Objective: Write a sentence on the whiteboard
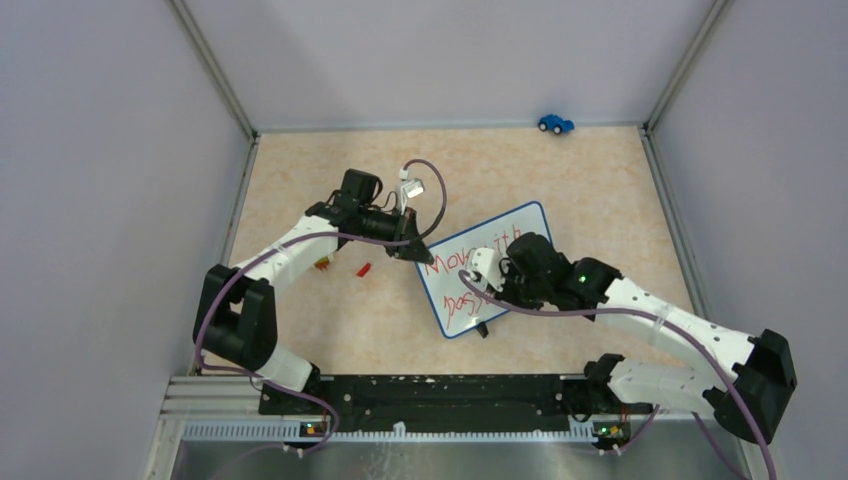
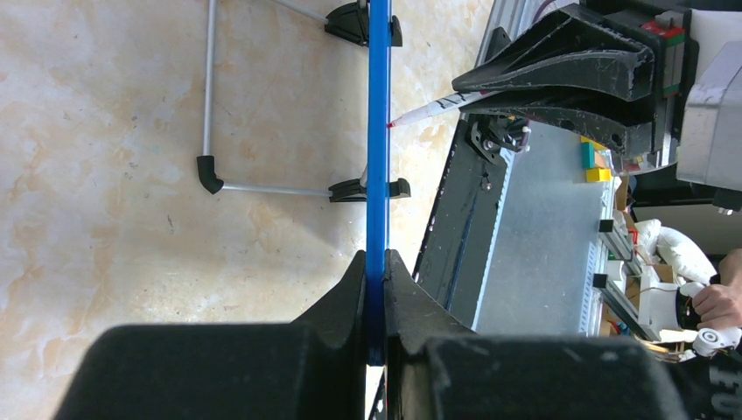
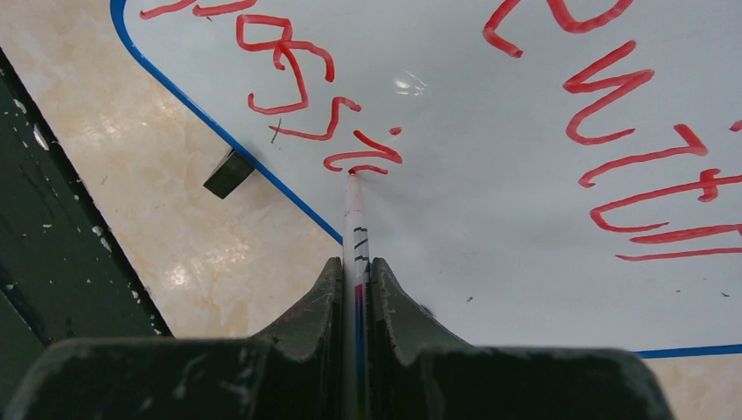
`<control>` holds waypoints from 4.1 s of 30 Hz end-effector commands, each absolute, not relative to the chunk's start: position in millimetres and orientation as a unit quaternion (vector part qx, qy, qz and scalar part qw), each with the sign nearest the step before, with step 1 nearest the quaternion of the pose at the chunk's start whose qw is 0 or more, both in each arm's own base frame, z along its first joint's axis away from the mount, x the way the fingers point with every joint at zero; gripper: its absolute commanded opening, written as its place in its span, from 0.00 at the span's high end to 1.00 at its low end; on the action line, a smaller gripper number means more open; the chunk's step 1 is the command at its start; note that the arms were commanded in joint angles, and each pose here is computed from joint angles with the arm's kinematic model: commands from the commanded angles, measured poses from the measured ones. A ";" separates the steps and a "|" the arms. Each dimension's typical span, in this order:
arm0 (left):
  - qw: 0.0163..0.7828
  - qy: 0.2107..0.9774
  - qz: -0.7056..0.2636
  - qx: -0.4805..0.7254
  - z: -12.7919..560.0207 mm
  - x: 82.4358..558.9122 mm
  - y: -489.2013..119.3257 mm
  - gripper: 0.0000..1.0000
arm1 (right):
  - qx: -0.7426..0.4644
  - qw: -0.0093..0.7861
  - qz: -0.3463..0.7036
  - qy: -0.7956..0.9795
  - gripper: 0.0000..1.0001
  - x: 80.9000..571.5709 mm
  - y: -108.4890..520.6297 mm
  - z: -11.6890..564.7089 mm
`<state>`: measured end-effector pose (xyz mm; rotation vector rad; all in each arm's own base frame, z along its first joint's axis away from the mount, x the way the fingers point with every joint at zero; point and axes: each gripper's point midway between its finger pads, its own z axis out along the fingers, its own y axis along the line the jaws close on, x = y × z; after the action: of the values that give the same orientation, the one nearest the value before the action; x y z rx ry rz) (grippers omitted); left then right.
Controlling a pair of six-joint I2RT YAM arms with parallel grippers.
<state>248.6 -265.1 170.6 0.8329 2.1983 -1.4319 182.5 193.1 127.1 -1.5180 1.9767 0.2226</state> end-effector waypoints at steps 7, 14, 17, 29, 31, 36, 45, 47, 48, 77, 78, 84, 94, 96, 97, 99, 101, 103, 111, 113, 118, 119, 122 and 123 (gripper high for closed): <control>0.214 0.790 -0.494 0.295 163.0 262.1 -261.5 1.00 | -0.571 0.327 0.027 0.753 1.00 195.7 179.5 133.6; 0.215 0.790 -0.493 0.295 163.7 262.1 -261.0 1.00 | -0.551 0.367 0.033 0.749 1.00 205.5 189.1 151.9; 0.214 0.790 -0.493 0.295 163.0 262.1 -261.0 1.00 | -0.550 0.374 0.045 0.745 1.00 205.5 194.2 157.3; 0.214 0.789 -0.494 0.296 162.7 261.9 -261.4 1.00 | -0.551 0.387 0.077 0.735 1.00 203.2 207.7 170.6; 0.213 0.789 -0.495 0.296 162.4 261.7 -261.7 1.00 | -0.551 0.387 0.080 0.735 1.00 202.6 208.6 170.8; 0.214 0.789 -0.494 0.297 162.2 261.5 -261.5 1.00 | -0.557 0.378 0.082 0.735 1.00 199.9 209.1 167.2; 0.215 0.789 -0.493 0.297 163.1 260.8 -259.9 1.00 | -0.578 0.348 0.073 0.735 1.00 184.2 185.8 151.7; 0.214 0.789 -0.494 0.297 162.5 260.8 -260.1 1.00 | -0.571 0.347 0.065 0.741 1.00 185.3 177.1 152.5; 0.214 0.789 -0.494 0.296 162.4 261.4 -260.1 1.00 | -0.568 0.350 0.064 0.742 1.00 185.8 175.6 154.4; 0.213 0.789 -0.495 0.295 162.3 263.4 -260.9 1.00 | -0.574 0.308 0.036 0.758 1.00 193.5 171.3 122.6; 0.213 0.790 -0.495 0.294 162.2 263.5 -260.9 1.00 | -0.578 0.304 0.035 0.757 1.00 192.2 170.8 121.3; 0.212 0.790 -0.495 0.293 161.3 263.9 -261.0 1.00 | -0.572 0.320 0.037 0.754 1.00 195.1 176.3 127.4; 0.214 0.789 -0.495 0.294 162.5 263.4 -260.6 1.00 | -0.522 0.405 0.037 0.750 1.00 217.0 187.8 168.4; 0.214 0.789 -0.495 0.295 162.9 263.1 -260.7 1.00 | -0.516 0.411 0.035 0.751 1.00 218.7 187.1 171.5; 0.215 0.789 -0.495 0.295 163.3 263.1 -260.7 1.00 | -0.514 0.414 0.035 0.751 1.00 219.4 187.0 172.7; 0.214 0.788 -0.495 0.295 163.1 263.2 -261.0 1.00 | -0.510 0.416 0.037 0.752 1.00 219.7 187.0 174.0; 0.213 0.789 -0.495 0.294 162.8 263.2 -260.7 1.00 | -0.509 0.415 0.035 0.753 1.00 220.2 185.7 174.0; 0.213 0.789 -0.496 0.295 162.7 262.7 -260.8 1.00 | -0.507 0.414 0.030 0.755 1.00 221.0 183.1 172.7; 0.213 0.789 -0.495 0.295 162.1 262.6 -260.7 1.00 | -0.512 0.397 0.000 0.762 1.00 218.2 165.6 162.9; 0.213 0.789 -0.495 0.294 162.0 262.8 -260.8 1.00 | -0.514 0.393 -0.003 0.763 1.00 216.6 162.2 160.4; 0.211 0.790 -0.496 0.292 161.2 264.5 -261.4 1.00 | -0.541 0.358 0.017 0.761 1.00 204.8 165.1 145.3; 0.211 0.790 -0.496 0.292 161.3 264.3 -261.6 1.00 | -0.548 0.346 0.021 0.761 1.00 201.9 165.7 140.3; 0.211 0.790 -0.495 0.292 160.7 263.9 -261.3 1.00 | -0.565 0.326 0.025 0.757 1.00 196.0 167.3 130.3; 0.212 0.790 -0.495 0.293 160.5 264.0 -261.1 1.00 | -0.570 0.321 0.025 0.756 1.00 194.6 168.2 127.8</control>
<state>250.0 -264.7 170.5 0.8261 2.1950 -1.4470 202.9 166.6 140.2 -1.4140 1.9767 0.0440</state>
